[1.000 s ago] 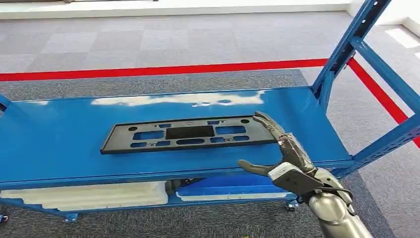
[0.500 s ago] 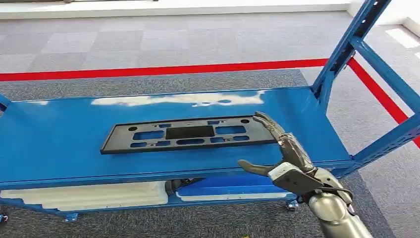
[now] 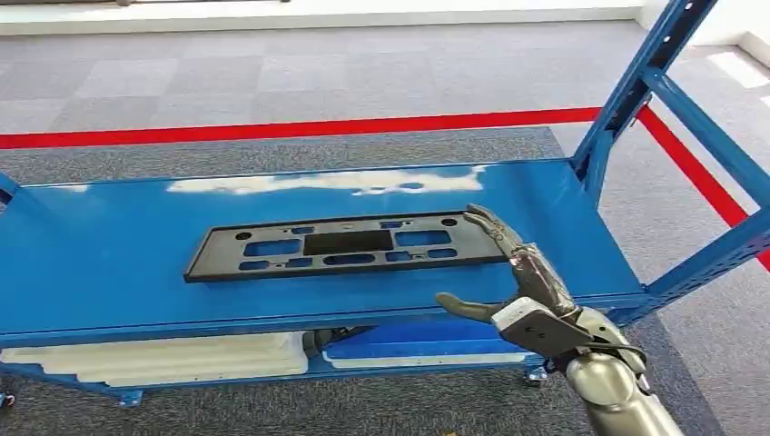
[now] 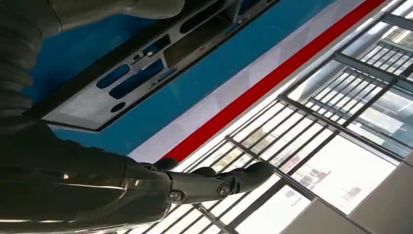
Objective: Take the parts from the cabinet and place them on the table.
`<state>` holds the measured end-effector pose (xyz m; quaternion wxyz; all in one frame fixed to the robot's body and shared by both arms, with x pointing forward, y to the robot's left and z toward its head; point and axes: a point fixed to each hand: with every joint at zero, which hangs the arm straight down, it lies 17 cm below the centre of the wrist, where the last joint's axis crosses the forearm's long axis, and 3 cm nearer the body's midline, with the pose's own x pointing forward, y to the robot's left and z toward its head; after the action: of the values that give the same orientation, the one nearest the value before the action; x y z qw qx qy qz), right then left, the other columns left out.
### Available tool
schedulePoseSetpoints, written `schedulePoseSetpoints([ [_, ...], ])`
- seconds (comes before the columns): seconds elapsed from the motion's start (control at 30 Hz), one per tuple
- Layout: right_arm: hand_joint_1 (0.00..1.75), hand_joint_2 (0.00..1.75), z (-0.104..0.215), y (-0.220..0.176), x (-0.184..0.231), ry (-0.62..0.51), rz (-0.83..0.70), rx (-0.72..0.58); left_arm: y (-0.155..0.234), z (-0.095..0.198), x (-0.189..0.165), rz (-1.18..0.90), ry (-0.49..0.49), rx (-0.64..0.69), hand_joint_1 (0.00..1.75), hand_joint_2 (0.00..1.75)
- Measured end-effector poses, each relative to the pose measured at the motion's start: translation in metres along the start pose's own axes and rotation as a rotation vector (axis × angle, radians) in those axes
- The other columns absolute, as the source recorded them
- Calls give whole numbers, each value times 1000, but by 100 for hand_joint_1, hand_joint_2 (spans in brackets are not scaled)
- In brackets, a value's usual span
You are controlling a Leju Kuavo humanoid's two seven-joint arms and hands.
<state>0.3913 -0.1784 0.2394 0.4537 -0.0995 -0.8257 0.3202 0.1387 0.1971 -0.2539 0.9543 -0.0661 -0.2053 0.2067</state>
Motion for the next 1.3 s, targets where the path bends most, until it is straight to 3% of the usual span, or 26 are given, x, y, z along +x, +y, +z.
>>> schedulePoseSetpoints([
  [1.3,0,175,0,0,0,0,0,0,0,0,0,0,0,0,0,0],
])
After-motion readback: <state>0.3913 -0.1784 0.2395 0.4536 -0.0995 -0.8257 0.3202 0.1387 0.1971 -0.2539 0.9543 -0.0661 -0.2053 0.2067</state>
